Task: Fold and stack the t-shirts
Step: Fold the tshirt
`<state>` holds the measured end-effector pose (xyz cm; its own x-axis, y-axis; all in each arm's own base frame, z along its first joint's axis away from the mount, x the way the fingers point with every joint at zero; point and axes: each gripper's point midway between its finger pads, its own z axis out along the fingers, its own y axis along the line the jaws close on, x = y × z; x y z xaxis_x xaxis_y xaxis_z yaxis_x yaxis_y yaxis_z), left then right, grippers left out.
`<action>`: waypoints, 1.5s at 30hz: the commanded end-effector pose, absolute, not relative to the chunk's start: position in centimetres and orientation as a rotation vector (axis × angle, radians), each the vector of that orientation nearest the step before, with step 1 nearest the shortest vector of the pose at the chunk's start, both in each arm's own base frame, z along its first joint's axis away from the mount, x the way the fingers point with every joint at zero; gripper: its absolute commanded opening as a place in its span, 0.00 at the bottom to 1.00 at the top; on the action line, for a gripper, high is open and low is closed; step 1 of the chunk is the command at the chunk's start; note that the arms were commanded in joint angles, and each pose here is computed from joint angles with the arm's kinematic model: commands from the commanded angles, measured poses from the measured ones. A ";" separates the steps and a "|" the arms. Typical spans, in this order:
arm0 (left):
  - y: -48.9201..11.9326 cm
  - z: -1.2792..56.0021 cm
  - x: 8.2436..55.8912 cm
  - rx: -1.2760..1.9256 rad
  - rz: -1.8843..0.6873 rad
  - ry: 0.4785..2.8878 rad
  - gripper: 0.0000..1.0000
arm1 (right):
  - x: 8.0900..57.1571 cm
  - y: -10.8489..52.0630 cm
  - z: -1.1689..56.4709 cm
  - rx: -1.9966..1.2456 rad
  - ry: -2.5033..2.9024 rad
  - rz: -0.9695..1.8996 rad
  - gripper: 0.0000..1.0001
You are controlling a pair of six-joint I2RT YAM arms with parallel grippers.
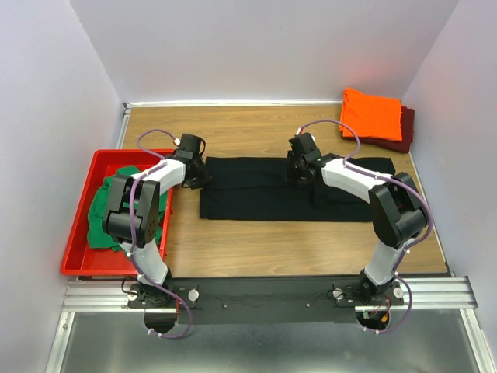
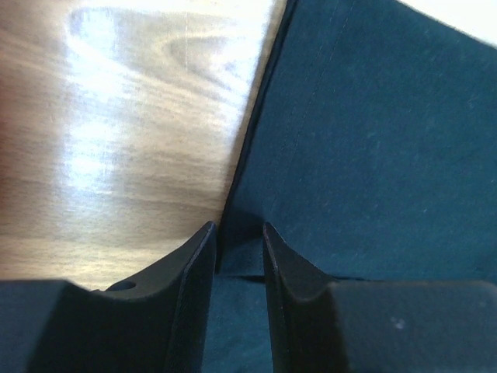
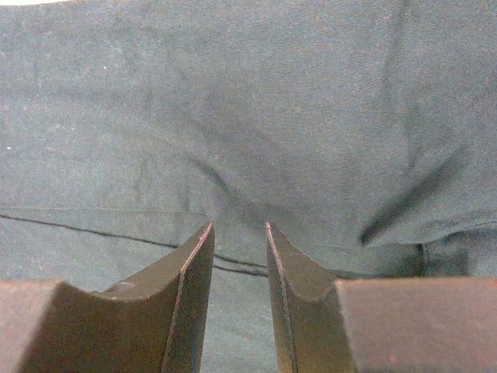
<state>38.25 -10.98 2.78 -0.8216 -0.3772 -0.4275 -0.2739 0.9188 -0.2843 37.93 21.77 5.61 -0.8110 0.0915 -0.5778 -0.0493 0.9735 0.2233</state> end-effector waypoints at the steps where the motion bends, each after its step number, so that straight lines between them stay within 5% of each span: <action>1: -11.5 3.6 37.9 -0.427 -0.324 2.578 0.38 | 37.5 21.7 4.9 0.031 2.518 0.290 0.40; 9: -11.7 4.6 38.6 -0.412 -0.334 2.550 0.33 | 37.5 21.6 4.8 0.031 2.520 0.286 0.40; 27: -11.4 5.8 39.9 -0.380 -0.306 2.526 0.00 | 37.2 21.2 4.1 0.049 2.532 0.264 0.40; 45: -10.1 6.6 40.4 -0.375 -0.284 2.518 0.04 | 37.4 21.3 3.8 0.035 2.538 0.263 0.41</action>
